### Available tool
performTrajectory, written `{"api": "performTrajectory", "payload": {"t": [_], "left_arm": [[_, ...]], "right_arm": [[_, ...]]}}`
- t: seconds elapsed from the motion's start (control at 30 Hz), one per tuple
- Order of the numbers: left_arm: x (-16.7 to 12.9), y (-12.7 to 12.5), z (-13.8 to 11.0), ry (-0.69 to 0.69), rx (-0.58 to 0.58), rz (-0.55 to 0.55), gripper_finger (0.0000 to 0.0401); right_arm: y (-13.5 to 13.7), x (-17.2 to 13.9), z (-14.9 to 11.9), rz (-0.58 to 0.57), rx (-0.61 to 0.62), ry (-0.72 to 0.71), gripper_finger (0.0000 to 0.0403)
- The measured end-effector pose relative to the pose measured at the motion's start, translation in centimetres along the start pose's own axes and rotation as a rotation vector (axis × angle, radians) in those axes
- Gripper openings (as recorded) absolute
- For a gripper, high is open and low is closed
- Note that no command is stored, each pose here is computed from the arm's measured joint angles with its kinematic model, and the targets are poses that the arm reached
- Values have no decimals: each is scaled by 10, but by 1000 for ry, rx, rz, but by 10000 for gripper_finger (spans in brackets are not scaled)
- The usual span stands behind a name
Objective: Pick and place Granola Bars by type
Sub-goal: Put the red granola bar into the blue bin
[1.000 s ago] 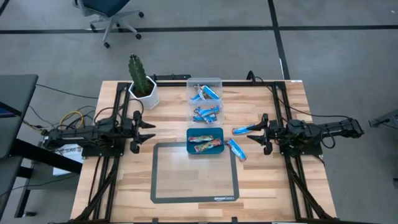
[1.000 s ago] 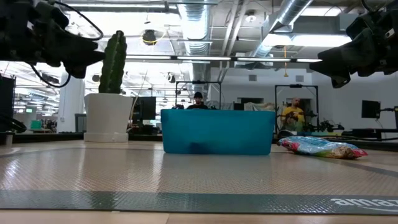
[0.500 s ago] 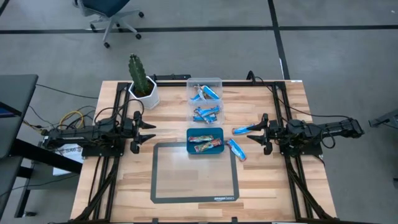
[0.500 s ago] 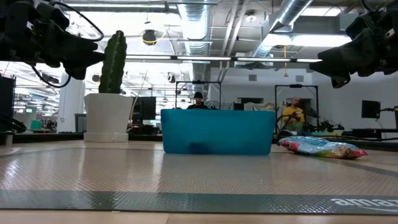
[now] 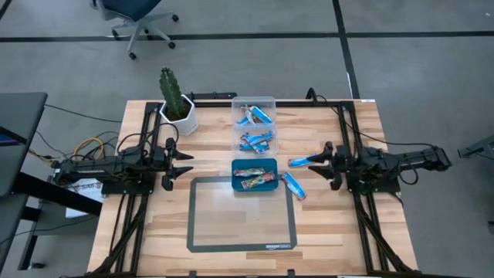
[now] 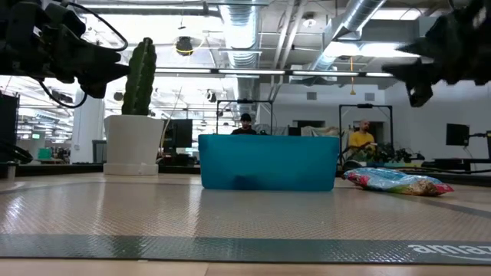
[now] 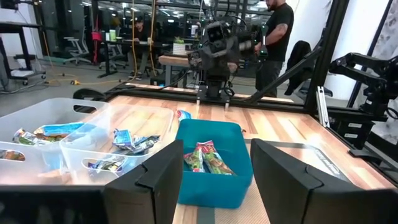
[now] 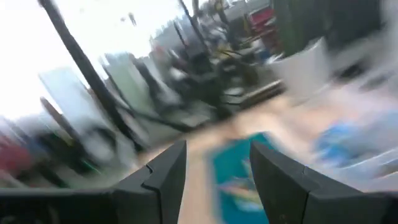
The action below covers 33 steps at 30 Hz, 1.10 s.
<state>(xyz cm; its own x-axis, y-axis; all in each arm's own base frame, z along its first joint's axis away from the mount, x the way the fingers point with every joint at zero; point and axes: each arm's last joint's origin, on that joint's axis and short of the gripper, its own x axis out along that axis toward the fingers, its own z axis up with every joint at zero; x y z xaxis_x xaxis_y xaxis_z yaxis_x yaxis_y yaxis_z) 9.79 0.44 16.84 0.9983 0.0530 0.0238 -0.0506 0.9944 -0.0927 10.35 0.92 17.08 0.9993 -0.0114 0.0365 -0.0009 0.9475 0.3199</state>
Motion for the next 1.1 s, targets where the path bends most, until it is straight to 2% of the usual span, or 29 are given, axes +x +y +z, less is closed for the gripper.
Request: {"api": "performTrajectory", "payload": {"t": [0.1,0.17,0.23,0.3,0.4,0.53,0.67,0.8,0.93,1.1], "left_arm": [[0,0,0,1,17,0,180],[0,0,0,1,17,0,180],[0,0,0,1,12,0,180],[0,0,0,1,7,0,180],[0,0,0,2,5,0,180],[0,0,0,1,4,0,180],[0,0,0,2,4,0,180],[0,0,0,2,3,0,180],[0,0,0,2,3,0,180],[0,0,0,2,3,0,180]], "right_arm": [[4,-1,8,59,372,-73,170],[5,-1,13,94,564,-112,170],[6,-1,15,101,702,-133,170],[4,-1,16,77,749,-159,170],[4,-1,16,63,671,-163,170],[7,-1,30,-39,569,-63,168],[4,2,38,-302,419,267,160],[3,13,53,-465,263,498,158],[2,33,65,-496,122,622,164],[-1,59,66,-471,-85,782,179]]}}
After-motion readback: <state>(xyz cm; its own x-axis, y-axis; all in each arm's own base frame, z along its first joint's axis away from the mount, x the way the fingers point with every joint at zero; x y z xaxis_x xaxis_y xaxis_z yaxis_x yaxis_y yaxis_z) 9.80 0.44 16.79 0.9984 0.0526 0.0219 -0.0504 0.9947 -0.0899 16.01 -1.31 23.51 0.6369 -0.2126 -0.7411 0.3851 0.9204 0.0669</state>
